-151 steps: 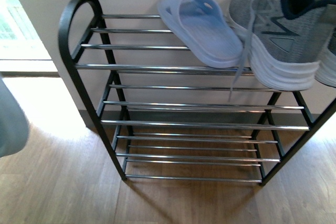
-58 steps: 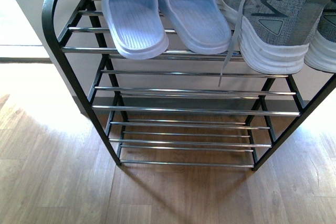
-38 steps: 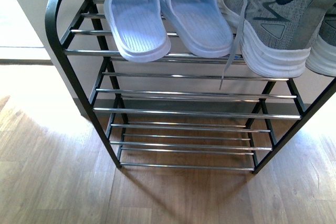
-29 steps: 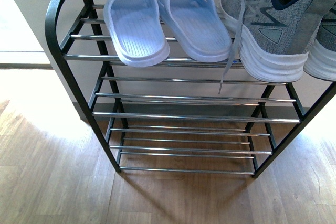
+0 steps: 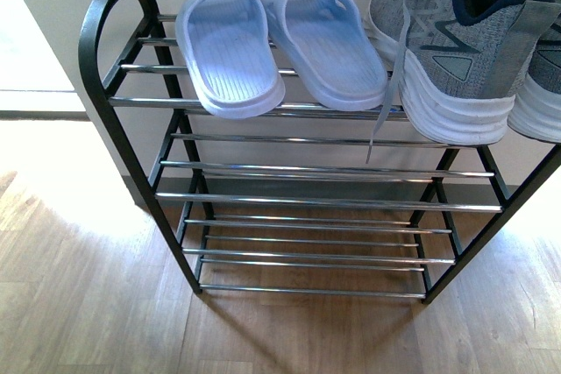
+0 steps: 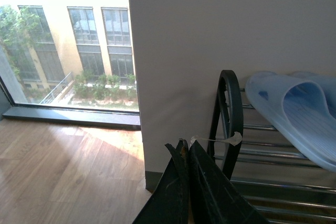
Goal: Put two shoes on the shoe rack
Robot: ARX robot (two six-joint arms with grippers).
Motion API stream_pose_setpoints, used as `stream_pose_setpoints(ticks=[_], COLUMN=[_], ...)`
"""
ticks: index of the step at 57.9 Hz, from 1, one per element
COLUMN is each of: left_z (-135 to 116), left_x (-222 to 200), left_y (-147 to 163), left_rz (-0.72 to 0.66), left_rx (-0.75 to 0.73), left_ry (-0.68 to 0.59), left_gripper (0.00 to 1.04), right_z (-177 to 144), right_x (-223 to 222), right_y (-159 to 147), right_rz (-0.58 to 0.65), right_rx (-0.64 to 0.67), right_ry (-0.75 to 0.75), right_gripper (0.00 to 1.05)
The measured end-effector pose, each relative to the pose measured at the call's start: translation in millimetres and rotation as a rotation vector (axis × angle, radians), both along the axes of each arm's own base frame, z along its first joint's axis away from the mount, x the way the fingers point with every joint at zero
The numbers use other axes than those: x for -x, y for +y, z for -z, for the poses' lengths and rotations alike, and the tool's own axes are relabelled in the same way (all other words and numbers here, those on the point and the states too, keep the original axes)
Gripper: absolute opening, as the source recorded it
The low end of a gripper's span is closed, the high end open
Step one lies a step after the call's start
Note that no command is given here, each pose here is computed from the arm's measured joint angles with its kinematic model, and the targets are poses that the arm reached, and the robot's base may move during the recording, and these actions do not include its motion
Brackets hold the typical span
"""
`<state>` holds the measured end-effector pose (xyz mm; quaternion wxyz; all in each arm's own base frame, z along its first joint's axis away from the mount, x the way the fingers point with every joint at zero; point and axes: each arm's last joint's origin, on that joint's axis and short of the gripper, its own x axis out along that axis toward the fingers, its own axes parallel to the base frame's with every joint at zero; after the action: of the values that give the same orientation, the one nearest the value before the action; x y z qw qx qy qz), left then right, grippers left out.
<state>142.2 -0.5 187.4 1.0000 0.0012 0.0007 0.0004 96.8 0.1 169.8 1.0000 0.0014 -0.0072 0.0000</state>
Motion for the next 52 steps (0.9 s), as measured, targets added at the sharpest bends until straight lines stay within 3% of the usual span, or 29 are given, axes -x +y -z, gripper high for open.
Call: stream_pose_setpoints(ticks=[24,52], left_z=[17,16], left_x=[19,32], left_y=[0,0], left_rz=[0.005,0.005], left_rx=[0.0,0.0], left_ry=[-0.009,-0.017], left_gripper=[0.01,0.01], right_z=[0,0], right_x=[0,0], right_y=[0,0], right_rz=[0.0,0.0], right_rx=[0.0,0.0], right_ry=[0.0,0.0], right_gripper=[0.96,0.96])
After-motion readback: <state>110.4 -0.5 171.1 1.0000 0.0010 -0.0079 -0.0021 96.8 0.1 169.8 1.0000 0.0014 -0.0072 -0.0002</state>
